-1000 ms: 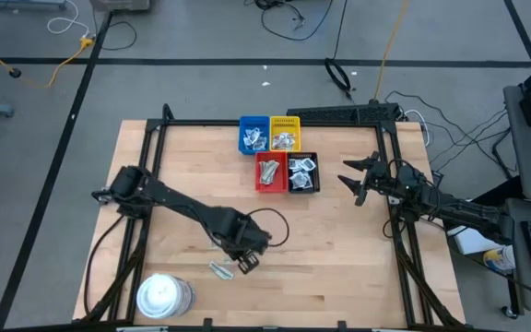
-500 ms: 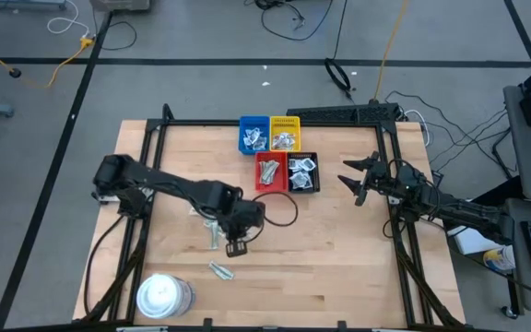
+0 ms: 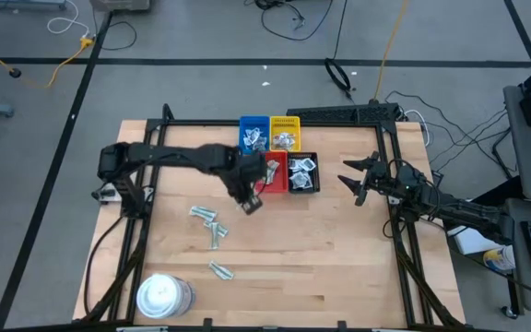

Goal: Pick & Place First Aid Supplies
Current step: Put the bandage pack into the red bin

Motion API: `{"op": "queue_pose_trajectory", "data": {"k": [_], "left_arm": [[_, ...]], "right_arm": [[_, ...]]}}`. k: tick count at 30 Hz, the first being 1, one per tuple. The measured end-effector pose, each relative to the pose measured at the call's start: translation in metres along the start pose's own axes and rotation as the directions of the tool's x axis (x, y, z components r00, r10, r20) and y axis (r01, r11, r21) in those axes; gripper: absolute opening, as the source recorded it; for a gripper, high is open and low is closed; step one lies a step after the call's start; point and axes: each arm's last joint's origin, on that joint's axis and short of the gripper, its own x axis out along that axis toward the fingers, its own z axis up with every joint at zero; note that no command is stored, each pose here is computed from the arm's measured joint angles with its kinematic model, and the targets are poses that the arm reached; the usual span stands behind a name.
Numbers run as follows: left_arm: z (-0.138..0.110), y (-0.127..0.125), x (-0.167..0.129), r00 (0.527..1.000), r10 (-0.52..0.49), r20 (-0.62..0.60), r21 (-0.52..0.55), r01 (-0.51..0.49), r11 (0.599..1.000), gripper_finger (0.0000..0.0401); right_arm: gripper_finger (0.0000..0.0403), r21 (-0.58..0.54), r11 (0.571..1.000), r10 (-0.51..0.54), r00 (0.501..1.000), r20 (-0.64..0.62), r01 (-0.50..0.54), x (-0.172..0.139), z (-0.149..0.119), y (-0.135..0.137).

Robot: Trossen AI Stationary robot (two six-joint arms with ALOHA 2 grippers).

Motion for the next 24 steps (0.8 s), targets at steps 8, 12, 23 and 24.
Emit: {"op": "queue_pose_trajectory", "data": {"k": [8,12,23,24], "left_arm": [[0.026,0.049,-0.011,0.999,0.018,0.046,-0.238,-0.007,0.971,0.0001],[0.035,0.071,-0.017,0.997,0.032,0.067,-0.346,-0.007,0.938,0.0002],[0.08,0.079,-0.009,0.989,0.037,0.14,-0.49,0.037,0.871,0.0001],[0.086,0.078,-0.009,0.988,0.035,0.15,-0.497,0.045,0.866,0.0001]], "right_arm": [[0.026,0.0,1.0,0.0,1.0,0.0,0.0,0.0,0.0,0.0],[0.0259,0.0,1.0,0.0,1.0,0.0,0.0,0.0,0.0,0.0],[0.0261,0.0,1.0,0.0,1.0,0.0,0.0,0.0,0.0,0.0],[0.0261,0.0,1.0,0.0,1.0,0.0,0.0,0.0,0.0,0.0]]}}
